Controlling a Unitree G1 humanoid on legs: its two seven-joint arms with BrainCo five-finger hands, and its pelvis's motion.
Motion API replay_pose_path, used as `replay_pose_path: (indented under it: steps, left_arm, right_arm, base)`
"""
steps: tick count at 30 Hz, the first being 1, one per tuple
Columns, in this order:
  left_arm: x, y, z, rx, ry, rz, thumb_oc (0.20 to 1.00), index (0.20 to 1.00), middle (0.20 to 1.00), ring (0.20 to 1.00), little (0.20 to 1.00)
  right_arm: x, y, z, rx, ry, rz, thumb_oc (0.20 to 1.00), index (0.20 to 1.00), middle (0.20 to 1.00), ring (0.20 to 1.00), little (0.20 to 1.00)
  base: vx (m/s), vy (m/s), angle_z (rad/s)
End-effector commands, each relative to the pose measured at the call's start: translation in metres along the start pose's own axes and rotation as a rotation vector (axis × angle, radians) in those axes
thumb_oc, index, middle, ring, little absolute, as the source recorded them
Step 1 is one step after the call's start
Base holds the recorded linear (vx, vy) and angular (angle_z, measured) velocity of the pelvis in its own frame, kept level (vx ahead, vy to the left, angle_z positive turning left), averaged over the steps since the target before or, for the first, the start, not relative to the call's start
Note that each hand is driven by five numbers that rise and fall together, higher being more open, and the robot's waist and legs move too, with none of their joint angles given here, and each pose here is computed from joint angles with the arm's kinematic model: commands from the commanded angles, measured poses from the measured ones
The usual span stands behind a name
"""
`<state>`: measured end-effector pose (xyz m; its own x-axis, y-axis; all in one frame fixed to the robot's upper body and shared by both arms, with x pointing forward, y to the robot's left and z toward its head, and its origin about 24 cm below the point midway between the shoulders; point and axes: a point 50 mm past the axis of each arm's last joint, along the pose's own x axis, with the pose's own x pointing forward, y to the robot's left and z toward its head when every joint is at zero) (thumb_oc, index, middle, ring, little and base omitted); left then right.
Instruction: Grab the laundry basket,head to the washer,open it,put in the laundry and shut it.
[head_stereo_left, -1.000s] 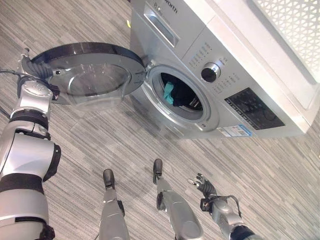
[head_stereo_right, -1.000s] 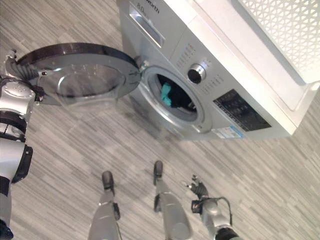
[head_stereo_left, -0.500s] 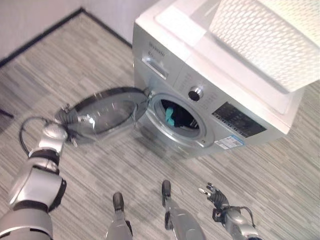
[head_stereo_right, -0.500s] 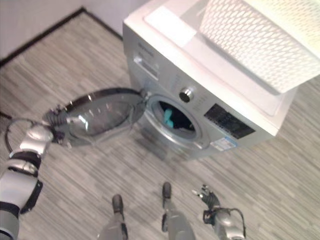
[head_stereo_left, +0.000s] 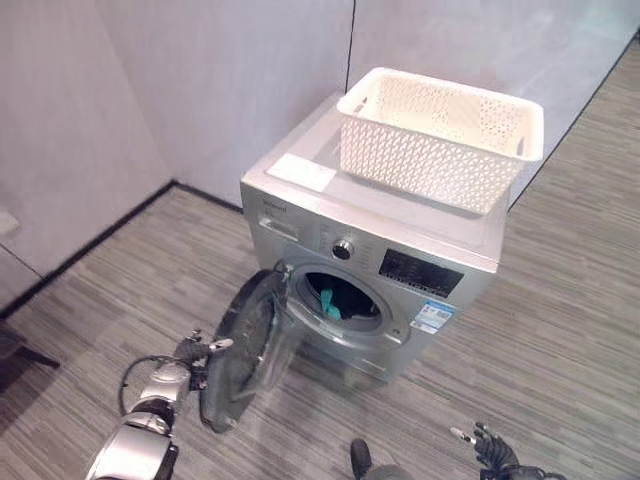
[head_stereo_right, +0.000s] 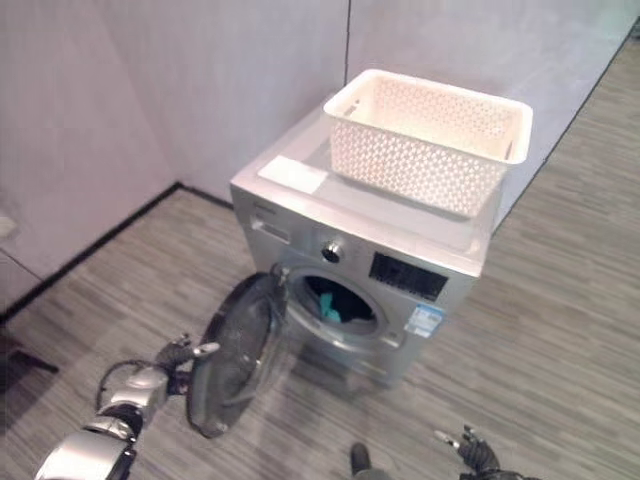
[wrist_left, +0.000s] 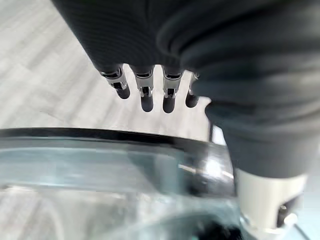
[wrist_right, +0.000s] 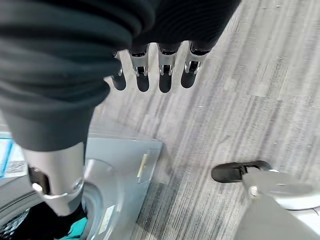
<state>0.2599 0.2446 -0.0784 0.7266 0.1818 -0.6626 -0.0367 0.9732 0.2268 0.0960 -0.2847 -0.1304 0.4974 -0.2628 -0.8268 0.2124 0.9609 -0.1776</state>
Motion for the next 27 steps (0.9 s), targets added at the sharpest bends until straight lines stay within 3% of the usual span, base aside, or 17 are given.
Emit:
replay_pose_path:
  steps: [1, 4, 5, 7, 8, 11, 12, 13, 14, 15, 16, 18, 22, 27]
  left_arm:
    - [0.006, -0.006, 0.043, -0.070, -0.124, 0.029, 1.000, 1.000, 1.000, 1.000, 1.000]
    - [0.005, -0.053, 0.055, -0.119, -0.152, -0.071, 1.000, 1.000, 1.000, 1.000, 1.000]
    - [0.005, -0.053, 0.055, -0.119, -0.152, -0.072, 1.000, 1.000, 1.000, 1.000, 1.000]
    - [-0.001, -0.101, 0.064, -0.149, -0.152, -0.168, 1.000, 1.000, 1.000, 1.000, 1.000]
    - [-0.001, -0.101, 0.064, -0.149, -0.152, -0.168, 1.000, 1.000, 1.000, 1.000, 1.000]
    - [-0.035, -0.195, 0.120, -0.280, -0.262, -0.398, 1.000, 1.000, 1.000, 1.000, 1.000]
    - [-0.048, -0.217, 0.131, -0.263, -0.296, -0.467, 1.000, 1.000, 1.000, 1.000, 1.000]
    - [-0.048, -0.217, 0.131, -0.263, -0.296, -0.467, 1.000, 1.000, 1.000, 1.000, 1.000]
    - [-0.078, -0.257, 0.143, -0.211, -0.364, -0.621, 1.000, 1.000, 1.000, 1.000, 1.000]
    - [-0.078, -0.257, 0.143, -0.211, -0.364, -0.621, 1.000, 1.000, 1.000, 1.000, 1.000]
    - [-0.106, -0.286, 0.152, -0.189, -0.424, -0.764, 1.000, 1.000, 1.000, 1.000, 1.000]
    - [-0.126, -0.303, 0.154, -0.179, -0.449, -0.861, 1.000, 1.000, 1.000, 1.000, 1.000]
    - [-0.135, -0.308, 0.153, -0.142, -0.501, -0.907, 1.000, 1.000, 1.000, 1.000, 1.000]
    - [-0.135, -0.284, 0.158, 0.061, -0.749, -0.913, 1.000, 1.000, 1.000, 1.000, 1.000]
  right_arm:
    - [0.002, 0.006, 0.010, -0.027, -0.044, 0.002, 1.000, 1.000, 1.000, 1.000, 1.000]
    - [0.001, 0.015, 0.010, -0.011, -0.061, 0.024, 1.000, 1.000, 1.000, 1.000, 1.000]
    - [0.001, 0.015, 0.010, -0.011, -0.061, 0.024, 1.000, 1.000, 1.000, 1.000, 1.000]
    - [0.000, 0.023, 0.013, 0.005, -0.080, 0.045, 1.000, 1.000, 1.000, 1.000, 1.000]
    - [0.000, 0.023, 0.013, 0.005, -0.080, 0.045, 1.000, 1.000, 1.000, 1.000, 1.000]
    - [0.004, 0.026, 0.015, 0.041, -0.067, 0.012, 1.000, 1.000, 1.000, 1.000, 1.000]
    - [0.004, 0.024, 0.015, 0.032, -0.059, 0.004, 1.000, 1.000, 1.000, 1.000, 1.000]
    - [0.004, 0.024, 0.015, 0.032, -0.059, 0.004, 1.000, 1.000, 1.000, 1.000, 1.000]
    - [0.005, 0.019, 0.019, 0.028, -0.064, -0.012, 1.000, 1.000, 1.000, 1.000, 1.000]
    - [0.005, 0.019, 0.019, 0.028, -0.064, -0.012, 1.000, 1.000, 1.000, 1.000, 1.000]
    - [0.003, 0.014, 0.021, 0.049, -0.076, -0.023, 1.000, 1.000, 1.000, 1.000, 1.000]
    - [0.003, 0.012, 0.024, 0.065, -0.087, -0.023, 1.000, 1.000, 1.000, 1.000, 1.000]
    - [0.002, 0.012, 0.025, 0.040, -0.093, -0.014, 1.000, 1.000, 1.000, 1.000, 1.000]
    - [0.000, 0.011, 0.005, -0.015, -0.043, -0.007, 1.000, 1.000, 1.000, 1.000, 1.000]
  base:
    - [0.03, -0.091, -0.17]
    - [0.00, -0.081, -0.05]
    - [-0.02, -0.081, -0.13]
    - [-0.02, -0.092, -0.18]
    - [-0.01, -0.092, -0.31]
    - [-0.03, -0.069, -0.22]
    - [0.00, 0.000, 0.00]
    - [0.00, 0.000, 0.00]
    - [-0.01, -0.002, -0.10]
    - [0.00, -0.025, -0.14]
    - [0.00, -0.038, -0.22]
    - [-0.01, -0.042, -0.50]
    - [-0.02, -0.041, -0.60]
    - [-0.03, -0.037, -0.19]
